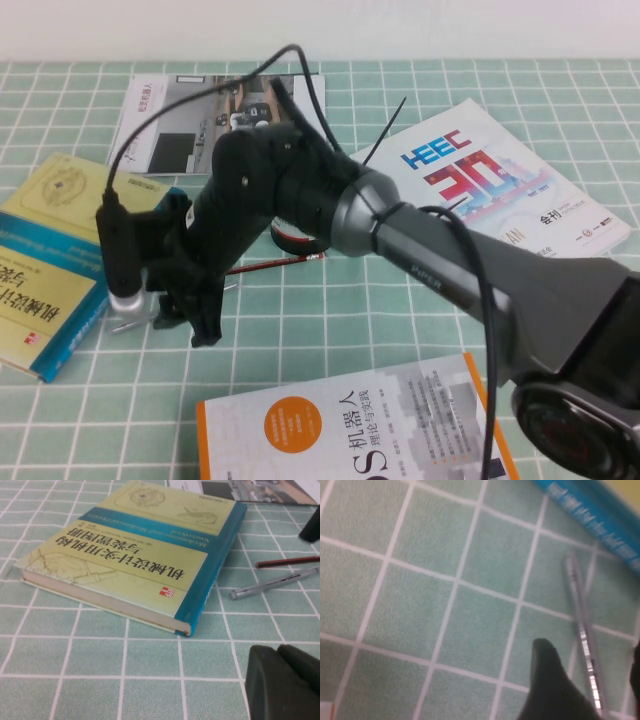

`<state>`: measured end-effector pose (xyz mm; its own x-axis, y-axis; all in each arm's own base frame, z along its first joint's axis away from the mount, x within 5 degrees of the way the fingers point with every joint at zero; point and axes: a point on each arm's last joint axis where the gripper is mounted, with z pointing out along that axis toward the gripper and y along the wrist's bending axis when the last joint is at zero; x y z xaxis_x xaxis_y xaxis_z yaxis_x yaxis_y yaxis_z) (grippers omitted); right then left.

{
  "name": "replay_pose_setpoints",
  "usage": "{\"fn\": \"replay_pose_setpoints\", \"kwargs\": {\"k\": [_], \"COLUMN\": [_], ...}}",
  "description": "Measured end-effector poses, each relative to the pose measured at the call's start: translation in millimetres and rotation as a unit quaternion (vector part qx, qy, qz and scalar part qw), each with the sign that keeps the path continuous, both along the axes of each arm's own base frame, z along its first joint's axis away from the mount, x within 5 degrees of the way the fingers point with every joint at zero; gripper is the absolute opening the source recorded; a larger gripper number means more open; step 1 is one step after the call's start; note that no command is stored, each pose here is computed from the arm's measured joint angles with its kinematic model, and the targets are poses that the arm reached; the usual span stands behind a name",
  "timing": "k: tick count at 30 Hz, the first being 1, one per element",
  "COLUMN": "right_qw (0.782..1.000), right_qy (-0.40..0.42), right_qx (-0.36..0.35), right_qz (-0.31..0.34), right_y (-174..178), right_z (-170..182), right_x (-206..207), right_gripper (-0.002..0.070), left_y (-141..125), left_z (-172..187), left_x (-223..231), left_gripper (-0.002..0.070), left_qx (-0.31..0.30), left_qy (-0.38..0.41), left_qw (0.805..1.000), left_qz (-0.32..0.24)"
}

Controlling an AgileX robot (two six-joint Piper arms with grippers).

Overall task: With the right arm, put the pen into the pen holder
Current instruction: Pick up the pen on the table

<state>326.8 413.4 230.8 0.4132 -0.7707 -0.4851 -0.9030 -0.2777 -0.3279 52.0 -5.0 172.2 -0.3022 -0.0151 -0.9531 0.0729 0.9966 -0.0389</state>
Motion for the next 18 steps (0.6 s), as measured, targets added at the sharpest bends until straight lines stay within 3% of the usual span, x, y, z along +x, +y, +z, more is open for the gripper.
{"fn": "replay_pose_setpoints", "kwargs": {"k": [18], "right_qw": [1.000], "right_qy": [0.013], "right_qx": [-0.019], "right_qz": [-0.004], "right_y": [3], "right_z": [-30], "right_x": [6], "right_gripper": [0.0308], "left_y": [0], "left_z": [0], "left_x": [0], "left_gripper": [-0.0004], "left_qx": [0.000], "left_qy": [0.000], "left_qw": [1.000], "left_qz": [0.000]}}
